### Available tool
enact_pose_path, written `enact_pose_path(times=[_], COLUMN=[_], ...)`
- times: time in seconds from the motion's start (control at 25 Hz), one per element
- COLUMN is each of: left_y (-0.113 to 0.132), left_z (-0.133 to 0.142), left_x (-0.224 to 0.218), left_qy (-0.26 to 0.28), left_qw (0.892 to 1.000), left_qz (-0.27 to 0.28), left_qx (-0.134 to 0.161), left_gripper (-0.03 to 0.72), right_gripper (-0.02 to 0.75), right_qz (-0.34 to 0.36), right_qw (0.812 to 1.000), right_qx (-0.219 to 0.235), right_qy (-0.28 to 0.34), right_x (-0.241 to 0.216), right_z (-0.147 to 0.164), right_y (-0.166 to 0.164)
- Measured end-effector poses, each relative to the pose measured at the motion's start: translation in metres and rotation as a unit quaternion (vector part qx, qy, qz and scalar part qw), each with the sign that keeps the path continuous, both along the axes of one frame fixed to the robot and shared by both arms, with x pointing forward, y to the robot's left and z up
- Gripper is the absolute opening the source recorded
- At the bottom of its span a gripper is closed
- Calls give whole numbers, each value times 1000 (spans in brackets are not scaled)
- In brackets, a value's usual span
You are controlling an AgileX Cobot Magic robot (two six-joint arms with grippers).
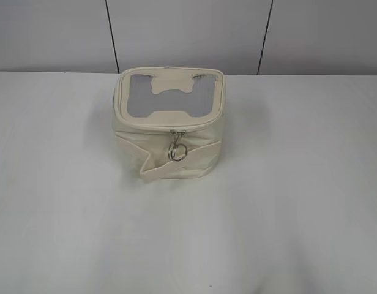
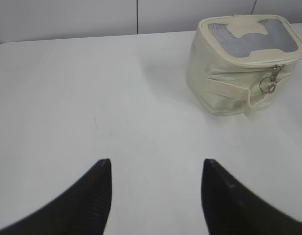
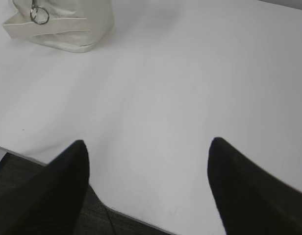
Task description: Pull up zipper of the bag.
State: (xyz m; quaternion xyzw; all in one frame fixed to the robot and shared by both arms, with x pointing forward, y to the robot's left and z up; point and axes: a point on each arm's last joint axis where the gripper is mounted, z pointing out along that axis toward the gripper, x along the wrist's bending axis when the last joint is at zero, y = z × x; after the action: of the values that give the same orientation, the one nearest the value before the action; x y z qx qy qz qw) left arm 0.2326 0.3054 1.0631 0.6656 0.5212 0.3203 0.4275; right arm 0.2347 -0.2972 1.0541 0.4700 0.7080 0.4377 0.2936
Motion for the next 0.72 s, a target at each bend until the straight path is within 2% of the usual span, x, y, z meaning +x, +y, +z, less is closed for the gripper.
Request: enact_pose_path(times=[0.16,0.72], left_y=[0,0], left_z=[0,0], left_x=[0,0], left_qy=[0,-1], left_qw=[1000,1000], left_qz=[0,5], left_qx=[0,1], left_gripper=[435,397], right_gripper=[583,579], right_qz=[0,-14], right_qw=[1000,1000], right_qx=[16,18], right_qy=[-1,0], right_x=[-2,-2], right_z=[0,0], right_y=[0,1])
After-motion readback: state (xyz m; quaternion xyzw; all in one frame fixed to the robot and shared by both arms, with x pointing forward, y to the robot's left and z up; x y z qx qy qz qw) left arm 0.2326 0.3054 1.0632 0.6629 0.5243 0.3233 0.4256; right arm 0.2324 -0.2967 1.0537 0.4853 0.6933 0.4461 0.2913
